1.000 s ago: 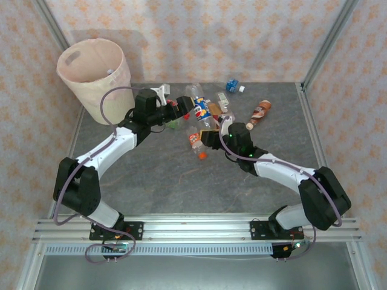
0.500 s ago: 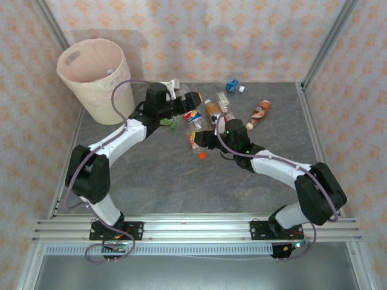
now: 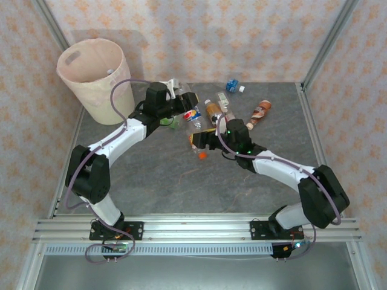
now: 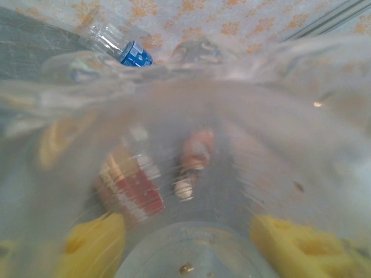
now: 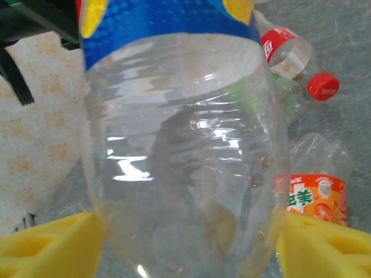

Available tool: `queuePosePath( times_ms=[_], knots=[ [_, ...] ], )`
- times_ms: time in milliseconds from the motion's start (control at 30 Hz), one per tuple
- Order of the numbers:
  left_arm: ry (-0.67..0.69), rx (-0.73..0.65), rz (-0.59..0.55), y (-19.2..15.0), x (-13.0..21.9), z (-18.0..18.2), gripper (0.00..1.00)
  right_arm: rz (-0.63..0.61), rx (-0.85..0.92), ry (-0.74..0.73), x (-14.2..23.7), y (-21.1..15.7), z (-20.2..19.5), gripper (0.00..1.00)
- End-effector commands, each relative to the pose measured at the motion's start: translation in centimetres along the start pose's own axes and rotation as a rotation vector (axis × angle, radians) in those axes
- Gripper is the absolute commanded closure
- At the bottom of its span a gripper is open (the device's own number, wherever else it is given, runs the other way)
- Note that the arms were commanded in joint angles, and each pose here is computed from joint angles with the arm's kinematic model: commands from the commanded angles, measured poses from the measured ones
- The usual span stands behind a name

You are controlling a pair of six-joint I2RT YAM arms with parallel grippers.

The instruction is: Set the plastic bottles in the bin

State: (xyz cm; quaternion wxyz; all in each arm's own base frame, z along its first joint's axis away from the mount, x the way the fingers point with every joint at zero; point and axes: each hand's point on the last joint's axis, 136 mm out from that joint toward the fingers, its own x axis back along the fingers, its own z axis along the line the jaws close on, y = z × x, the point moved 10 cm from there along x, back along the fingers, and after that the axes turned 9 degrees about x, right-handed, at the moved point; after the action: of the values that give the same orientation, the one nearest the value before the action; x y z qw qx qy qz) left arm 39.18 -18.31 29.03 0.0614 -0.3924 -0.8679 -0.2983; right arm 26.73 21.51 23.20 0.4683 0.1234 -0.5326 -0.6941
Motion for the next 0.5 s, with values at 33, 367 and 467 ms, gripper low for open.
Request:
queuePosePath(
  times_ms=[33, 367, 467],
  knots=[
    [-0.002, -0.06, -0.065, 1.4, 1.5, -1.8, 0.46, -0.019, 0.118, -0.02, 1.8, 0.8, 0.9, 0.11],
    [0.042, -0.068, -0.119, 2.4, 3.3, -1.2, 0.47, -0.077, 0.239, -0.106, 5.2, 1.1, 1.4, 0.01],
    [0.06, -0.075, -0.139, 2.7, 4.1, -1.0, 0.47, -0.137, 0.239, -0.186, 6.1, 1.3, 1.0, 0.01]
  ],
)
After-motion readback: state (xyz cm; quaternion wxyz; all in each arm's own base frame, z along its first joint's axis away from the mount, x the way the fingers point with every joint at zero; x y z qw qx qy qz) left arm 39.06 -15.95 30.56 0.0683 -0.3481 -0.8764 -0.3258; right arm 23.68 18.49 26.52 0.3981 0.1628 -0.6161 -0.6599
